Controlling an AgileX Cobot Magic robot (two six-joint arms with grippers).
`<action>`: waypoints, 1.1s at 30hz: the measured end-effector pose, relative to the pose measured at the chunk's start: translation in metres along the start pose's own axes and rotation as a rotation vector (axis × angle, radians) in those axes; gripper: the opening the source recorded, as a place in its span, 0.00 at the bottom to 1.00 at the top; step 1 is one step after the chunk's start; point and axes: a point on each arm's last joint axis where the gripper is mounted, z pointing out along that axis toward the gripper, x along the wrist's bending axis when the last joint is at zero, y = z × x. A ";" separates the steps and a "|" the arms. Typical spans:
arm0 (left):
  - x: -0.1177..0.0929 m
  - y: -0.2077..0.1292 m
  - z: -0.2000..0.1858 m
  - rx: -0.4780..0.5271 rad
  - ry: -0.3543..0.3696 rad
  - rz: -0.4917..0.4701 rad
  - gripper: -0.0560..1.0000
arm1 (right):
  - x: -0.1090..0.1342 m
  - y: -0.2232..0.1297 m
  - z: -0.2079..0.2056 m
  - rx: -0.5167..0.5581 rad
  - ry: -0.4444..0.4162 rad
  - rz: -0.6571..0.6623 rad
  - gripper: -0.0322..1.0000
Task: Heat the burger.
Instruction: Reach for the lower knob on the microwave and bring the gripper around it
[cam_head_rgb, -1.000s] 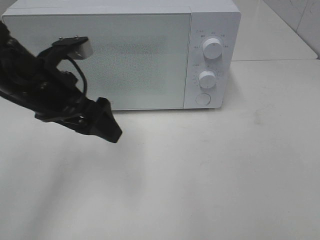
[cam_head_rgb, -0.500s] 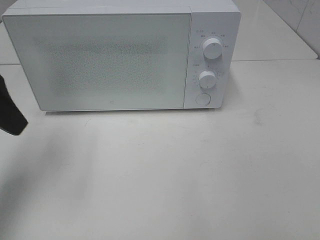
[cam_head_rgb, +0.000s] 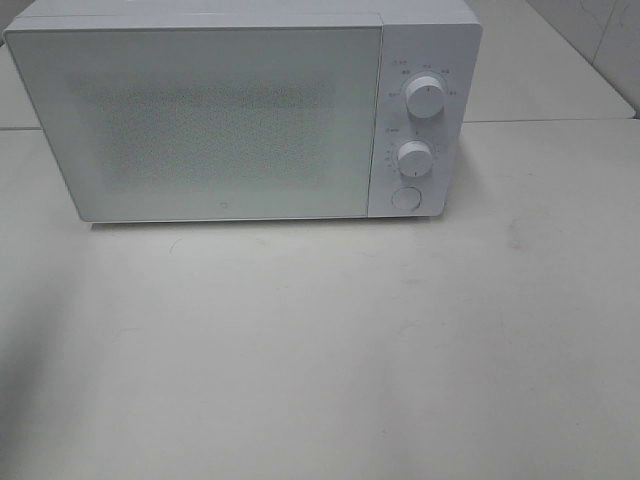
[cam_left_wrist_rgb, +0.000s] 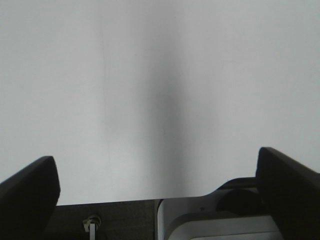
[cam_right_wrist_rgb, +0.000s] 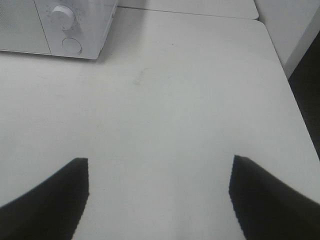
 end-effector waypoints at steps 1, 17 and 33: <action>0.000 0.000 0.000 0.000 0.000 0.000 0.99 | 0.000 0.000 0.000 0.000 0.000 0.000 0.77; -0.011 -0.095 -0.051 -0.336 0.056 0.037 0.99 | 0.000 0.000 0.000 0.000 0.000 0.000 0.77; -0.012 -0.163 -0.011 -0.488 0.056 0.043 0.99 | 0.000 0.000 0.000 0.000 0.000 0.000 0.77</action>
